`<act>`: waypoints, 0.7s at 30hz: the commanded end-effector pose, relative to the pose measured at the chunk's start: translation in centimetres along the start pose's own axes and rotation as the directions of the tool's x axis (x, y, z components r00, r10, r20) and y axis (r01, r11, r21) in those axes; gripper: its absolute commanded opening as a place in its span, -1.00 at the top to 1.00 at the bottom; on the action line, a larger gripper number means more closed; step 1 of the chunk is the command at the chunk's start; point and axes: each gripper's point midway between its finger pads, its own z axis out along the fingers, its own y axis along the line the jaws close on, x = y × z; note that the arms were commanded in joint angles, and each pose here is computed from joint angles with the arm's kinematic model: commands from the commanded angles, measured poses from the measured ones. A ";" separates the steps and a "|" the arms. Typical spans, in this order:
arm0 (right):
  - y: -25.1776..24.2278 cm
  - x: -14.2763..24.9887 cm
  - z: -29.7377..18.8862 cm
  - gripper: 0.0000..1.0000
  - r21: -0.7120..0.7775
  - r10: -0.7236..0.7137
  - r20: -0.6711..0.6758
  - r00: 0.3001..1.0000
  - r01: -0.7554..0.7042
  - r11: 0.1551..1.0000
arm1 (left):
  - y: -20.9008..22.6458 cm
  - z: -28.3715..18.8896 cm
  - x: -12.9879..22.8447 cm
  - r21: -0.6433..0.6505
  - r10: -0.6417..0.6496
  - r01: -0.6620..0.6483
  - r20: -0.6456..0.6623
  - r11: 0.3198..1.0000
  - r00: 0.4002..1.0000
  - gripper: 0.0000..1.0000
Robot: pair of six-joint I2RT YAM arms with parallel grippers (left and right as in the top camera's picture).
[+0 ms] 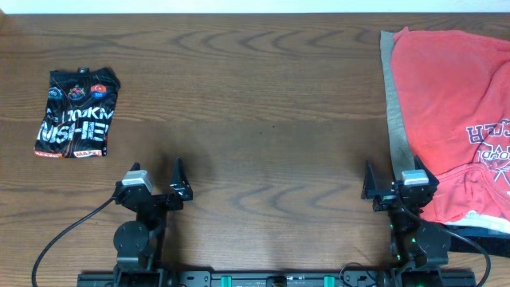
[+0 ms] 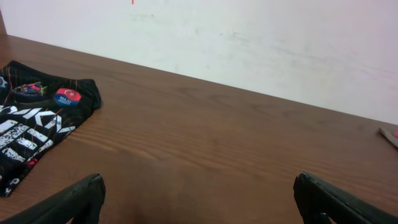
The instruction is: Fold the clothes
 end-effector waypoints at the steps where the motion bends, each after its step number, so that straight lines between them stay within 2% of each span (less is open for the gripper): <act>1: 0.0 0.1 0.0 -0.99 0.000 -0.013 -0.002 1.000 0.013 1.000 | 0.5 0.2 1.6 -0.017 -0.007 0.007 -0.039 1.000 0.999 -0.95; 5: 0.0 0.1 0.0 -0.98 -0.001 -0.012 -0.002 1.000 0.012 1.000 | 0.5 0.2 1.5 -0.018 -0.007 0.007 -0.036 1.000 0.999 -0.95; 10: 0.3 -0.8 0.0 -0.98 -0.022 0.073 0.033 0.997 -0.072 0.997 | 0.0 0.1 1.6 0.011 -0.008 0.008 -0.046 1.000 0.999 -0.96; 16: 0.3 -1.0 -0.2 -0.98 -0.025 0.074 0.020 0.997 -0.073 0.997 | -0.6 0.0 0.4 0.029 -0.007 0.009 -0.053 1.000 0.999 -0.96; 21: 0.1 -1.8 -0.4 -0.99 -0.018 0.074 -0.011 0.997 -0.075 0.997 | -1.2 0.0 -0.8 0.023 -0.007 0.010 -0.131 1.000 0.991 -0.96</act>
